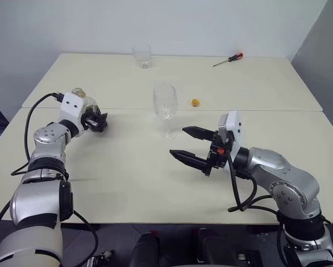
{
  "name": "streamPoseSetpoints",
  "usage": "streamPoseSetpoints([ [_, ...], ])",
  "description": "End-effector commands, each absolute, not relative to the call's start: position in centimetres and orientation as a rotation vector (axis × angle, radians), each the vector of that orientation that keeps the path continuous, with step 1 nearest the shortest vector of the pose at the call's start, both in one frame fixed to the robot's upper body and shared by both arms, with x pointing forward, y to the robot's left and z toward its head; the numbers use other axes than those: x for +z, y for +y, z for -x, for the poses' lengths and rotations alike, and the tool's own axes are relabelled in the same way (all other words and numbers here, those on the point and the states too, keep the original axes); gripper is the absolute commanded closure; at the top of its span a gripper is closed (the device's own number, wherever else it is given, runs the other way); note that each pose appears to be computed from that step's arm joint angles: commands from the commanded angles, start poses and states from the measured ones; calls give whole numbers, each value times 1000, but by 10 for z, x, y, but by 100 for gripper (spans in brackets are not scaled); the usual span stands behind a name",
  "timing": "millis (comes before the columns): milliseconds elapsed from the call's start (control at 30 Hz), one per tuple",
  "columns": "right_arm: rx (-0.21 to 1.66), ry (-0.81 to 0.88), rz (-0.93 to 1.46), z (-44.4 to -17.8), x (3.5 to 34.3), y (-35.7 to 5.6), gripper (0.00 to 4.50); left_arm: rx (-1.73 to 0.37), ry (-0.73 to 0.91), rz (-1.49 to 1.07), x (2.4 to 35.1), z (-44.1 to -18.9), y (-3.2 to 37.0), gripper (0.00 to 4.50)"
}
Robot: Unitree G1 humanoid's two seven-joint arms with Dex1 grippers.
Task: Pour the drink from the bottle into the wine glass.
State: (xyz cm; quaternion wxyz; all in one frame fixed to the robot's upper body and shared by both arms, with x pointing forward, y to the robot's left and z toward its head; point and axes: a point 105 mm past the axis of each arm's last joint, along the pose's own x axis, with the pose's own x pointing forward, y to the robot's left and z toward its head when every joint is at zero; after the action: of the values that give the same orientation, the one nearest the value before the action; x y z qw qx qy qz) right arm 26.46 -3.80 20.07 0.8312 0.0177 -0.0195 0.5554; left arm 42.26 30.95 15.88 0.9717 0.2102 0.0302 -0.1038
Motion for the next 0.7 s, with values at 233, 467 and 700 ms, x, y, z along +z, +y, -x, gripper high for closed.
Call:
streamPoseSetpoints([
  [233, 1208, -94, -32, -258, 213, -35, 0, -204, 45, -367, 169, -425, 311, 227],
  [467, 1210, -96, -35, -258, 213, -34, 0, -205, 47, -363, 167, -424, 312, 245],
  [700, 1210, -95, -37, -258, 213, -34, 0, -210, 26, -344, 172, -424, 312, 291],
])
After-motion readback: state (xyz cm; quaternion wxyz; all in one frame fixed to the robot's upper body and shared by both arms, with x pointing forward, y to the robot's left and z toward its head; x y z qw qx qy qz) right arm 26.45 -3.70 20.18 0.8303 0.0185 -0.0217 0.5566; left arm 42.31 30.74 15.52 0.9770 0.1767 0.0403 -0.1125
